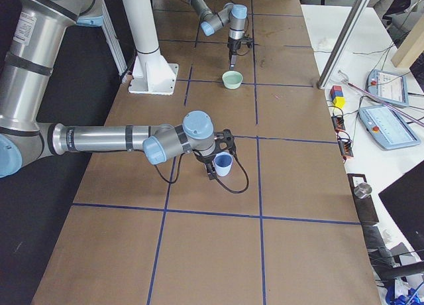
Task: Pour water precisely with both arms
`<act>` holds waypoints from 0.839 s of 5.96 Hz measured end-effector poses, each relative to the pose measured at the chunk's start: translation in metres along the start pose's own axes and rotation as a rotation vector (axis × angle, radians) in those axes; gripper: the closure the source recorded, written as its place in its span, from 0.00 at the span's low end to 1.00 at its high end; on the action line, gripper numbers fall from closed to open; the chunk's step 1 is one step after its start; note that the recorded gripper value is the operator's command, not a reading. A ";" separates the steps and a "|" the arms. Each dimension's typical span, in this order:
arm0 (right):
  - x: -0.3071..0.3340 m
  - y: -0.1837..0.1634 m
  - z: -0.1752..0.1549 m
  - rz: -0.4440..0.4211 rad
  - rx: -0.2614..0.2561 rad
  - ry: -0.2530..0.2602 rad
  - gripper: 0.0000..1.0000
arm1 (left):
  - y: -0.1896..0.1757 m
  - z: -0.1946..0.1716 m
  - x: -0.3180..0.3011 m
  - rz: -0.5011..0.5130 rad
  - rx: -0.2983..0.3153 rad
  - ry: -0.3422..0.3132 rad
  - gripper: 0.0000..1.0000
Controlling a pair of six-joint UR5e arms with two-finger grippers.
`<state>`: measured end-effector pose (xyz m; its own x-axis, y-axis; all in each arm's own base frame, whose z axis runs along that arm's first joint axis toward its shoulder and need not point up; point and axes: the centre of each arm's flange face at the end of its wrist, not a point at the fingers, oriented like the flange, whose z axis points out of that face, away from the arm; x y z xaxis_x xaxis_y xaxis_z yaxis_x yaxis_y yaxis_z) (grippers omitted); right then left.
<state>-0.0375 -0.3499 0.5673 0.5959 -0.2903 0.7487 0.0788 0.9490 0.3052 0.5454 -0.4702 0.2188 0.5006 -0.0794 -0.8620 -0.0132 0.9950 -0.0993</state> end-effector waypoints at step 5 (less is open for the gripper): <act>-0.071 0.040 0.073 0.062 0.178 0.096 0.00 | 0.019 -0.027 -0.062 -0.008 0.022 0.003 0.01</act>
<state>-0.1346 -0.3005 0.5696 0.6696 -0.2112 0.7120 -0.0979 0.9253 0.3665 0.4909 -0.4477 0.2572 0.4982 -0.0872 -0.8627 0.0100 0.9954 -0.0949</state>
